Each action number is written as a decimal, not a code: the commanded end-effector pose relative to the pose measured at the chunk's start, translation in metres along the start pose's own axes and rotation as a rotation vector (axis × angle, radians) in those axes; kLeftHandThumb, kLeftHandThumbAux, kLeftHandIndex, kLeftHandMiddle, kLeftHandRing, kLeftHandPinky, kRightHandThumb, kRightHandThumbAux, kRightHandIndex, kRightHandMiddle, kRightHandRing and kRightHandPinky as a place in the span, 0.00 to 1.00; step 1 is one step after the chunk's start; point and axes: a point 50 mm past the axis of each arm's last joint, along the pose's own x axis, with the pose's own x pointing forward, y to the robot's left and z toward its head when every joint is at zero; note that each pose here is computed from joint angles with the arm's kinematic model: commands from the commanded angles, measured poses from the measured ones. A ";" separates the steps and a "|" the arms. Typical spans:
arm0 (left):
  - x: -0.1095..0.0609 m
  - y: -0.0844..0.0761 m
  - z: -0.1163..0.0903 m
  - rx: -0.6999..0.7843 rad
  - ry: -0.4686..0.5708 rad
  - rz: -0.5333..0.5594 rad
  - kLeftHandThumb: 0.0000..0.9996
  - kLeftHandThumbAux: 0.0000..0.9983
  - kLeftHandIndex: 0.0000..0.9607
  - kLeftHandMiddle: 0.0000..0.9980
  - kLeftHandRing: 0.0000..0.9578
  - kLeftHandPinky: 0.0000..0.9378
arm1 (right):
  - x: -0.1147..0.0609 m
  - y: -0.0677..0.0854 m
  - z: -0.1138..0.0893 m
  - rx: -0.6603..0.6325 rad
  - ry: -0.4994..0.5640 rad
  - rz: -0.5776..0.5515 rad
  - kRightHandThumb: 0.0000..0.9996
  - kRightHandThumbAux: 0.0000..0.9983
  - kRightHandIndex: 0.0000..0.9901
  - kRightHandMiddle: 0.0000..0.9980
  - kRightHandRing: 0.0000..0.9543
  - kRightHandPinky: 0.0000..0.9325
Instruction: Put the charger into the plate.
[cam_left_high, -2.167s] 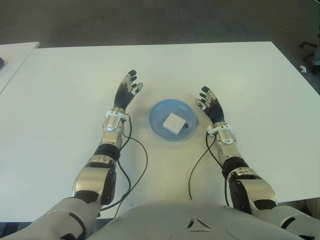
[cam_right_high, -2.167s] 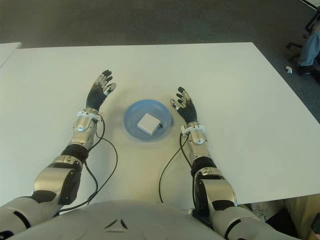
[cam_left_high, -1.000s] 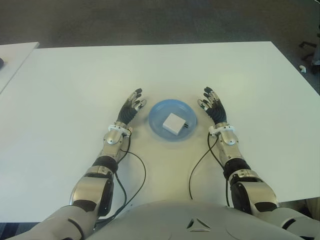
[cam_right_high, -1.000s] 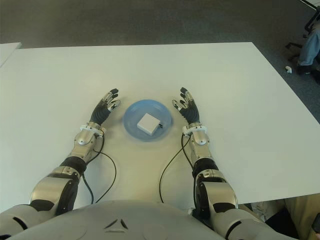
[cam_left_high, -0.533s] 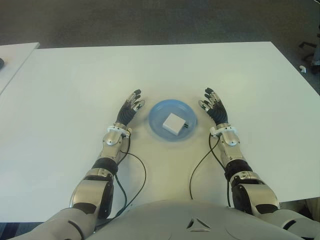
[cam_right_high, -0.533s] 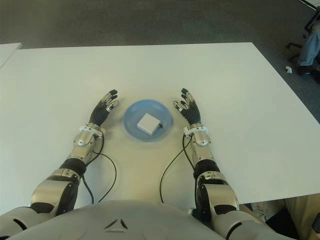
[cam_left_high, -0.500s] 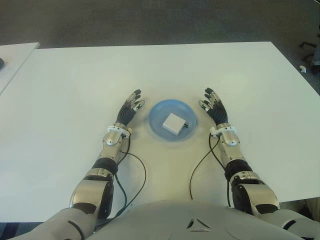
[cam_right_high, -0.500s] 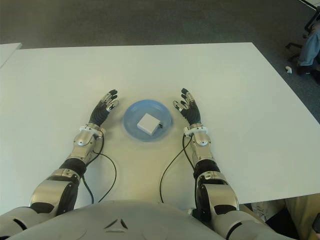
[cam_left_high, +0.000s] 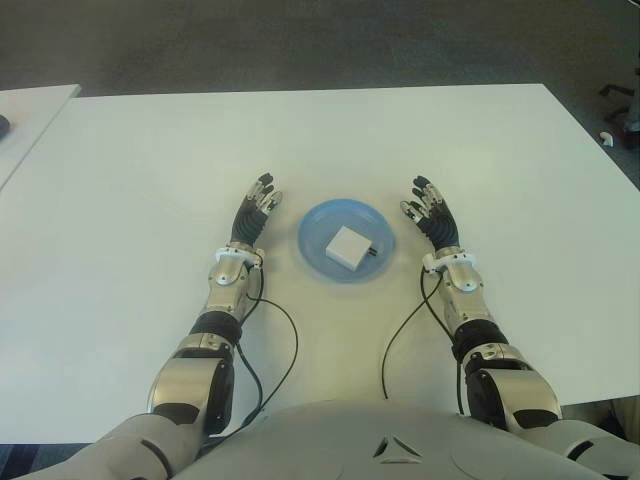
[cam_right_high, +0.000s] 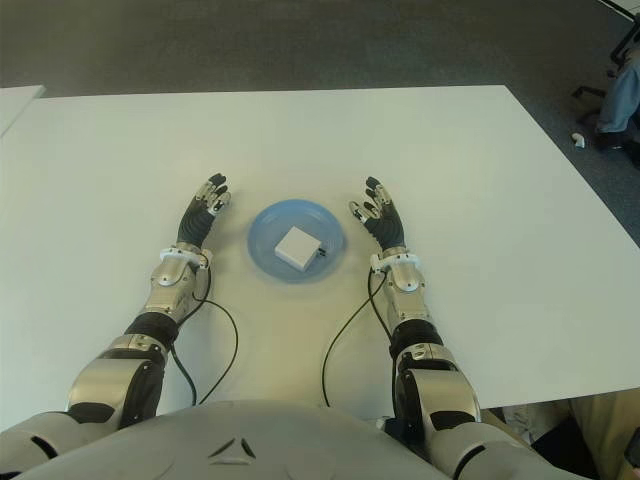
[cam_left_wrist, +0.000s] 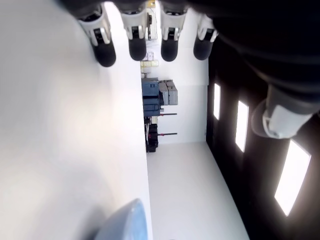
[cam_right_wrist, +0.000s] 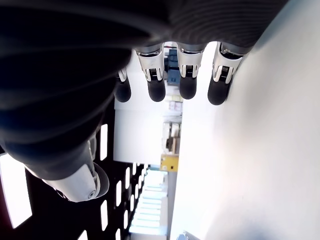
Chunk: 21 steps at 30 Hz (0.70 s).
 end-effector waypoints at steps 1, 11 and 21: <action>-0.009 -0.001 -0.014 -0.046 0.078 0.046 0.04 0.50 0.00 0.00 0.00 0.00 | -0.004 -0.003 -0.006 0.002 0.037 -0.016 0.10 0.68 0.00 0.00 0.00 0.00; -0.009 -0.004 -0.013 -0.067 0.072 0.088 0.06 0.50 0.00 0.00 0.00 0.00 | -0.005 -0.004 -0.006 0.005 0.035 -0.023 0.10 0.69 0.00 0.00 0.00 0.00; -0.009 -0.005 -0.012 -0.104 0.089 0.084 0.07 0.47 0.00 0.00 0.00 0.00 | -0.004 -0.003 -0.006 0.012 0.037 -0.026 0.10 0.71 0.00 0.00 0.00 0.00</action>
